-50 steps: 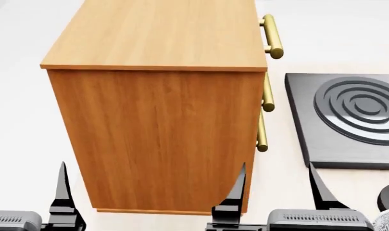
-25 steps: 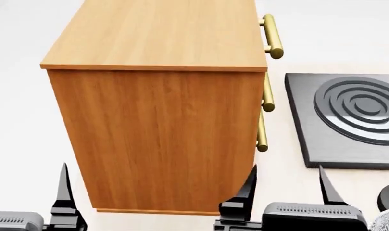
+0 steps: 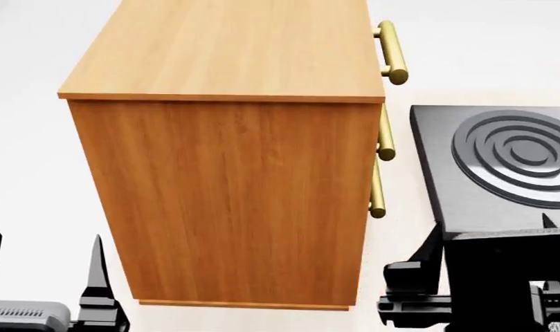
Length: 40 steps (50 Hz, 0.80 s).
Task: Put the bowl on the top of the cabinet.
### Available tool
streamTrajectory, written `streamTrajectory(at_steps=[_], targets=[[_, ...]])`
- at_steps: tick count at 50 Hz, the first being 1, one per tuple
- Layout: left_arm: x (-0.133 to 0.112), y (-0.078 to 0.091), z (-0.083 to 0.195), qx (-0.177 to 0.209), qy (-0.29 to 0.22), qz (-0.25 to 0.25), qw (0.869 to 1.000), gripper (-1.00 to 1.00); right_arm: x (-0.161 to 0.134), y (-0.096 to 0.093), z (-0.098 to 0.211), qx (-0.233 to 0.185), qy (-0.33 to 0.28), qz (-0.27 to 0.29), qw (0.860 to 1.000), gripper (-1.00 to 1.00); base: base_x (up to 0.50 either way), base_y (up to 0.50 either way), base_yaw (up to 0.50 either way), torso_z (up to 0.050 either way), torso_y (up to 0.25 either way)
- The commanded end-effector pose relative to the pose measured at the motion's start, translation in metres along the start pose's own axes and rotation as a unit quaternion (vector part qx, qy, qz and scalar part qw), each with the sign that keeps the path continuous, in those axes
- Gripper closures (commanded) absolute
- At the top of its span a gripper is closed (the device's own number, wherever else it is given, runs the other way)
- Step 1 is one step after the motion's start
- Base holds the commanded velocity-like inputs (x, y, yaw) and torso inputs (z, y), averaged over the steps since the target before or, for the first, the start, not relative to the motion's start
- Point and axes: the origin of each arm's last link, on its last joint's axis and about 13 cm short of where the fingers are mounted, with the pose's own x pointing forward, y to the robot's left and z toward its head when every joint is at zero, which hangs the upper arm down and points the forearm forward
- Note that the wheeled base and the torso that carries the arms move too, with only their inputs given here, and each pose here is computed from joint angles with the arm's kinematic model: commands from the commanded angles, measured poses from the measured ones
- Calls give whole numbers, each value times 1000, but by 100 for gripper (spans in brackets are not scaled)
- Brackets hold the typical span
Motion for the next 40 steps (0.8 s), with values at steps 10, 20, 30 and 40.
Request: streamTrajectory(at_steps=[10,20,30,40], targets=[[1,-1,1,3,-1,2,1000,-100,-28,-38,-7,-93,100,-24,990,-100,0,0,0,0,0],[-1,-3,3,4,-3,0,1000,-100,-47,-51,-11,-112,138,-38,983,-100,0,0,0,0,0],[-1,-4,2,5,-3,-4,1000,-100,-56,-55,-22,-137,162,-47,976,-100,0,0,0,0,0],[-1,-5,2,4,-3,-5,1000,-100,-56,-52,-31,-139,174,-45,974,-100,0,0,0,0,0]])
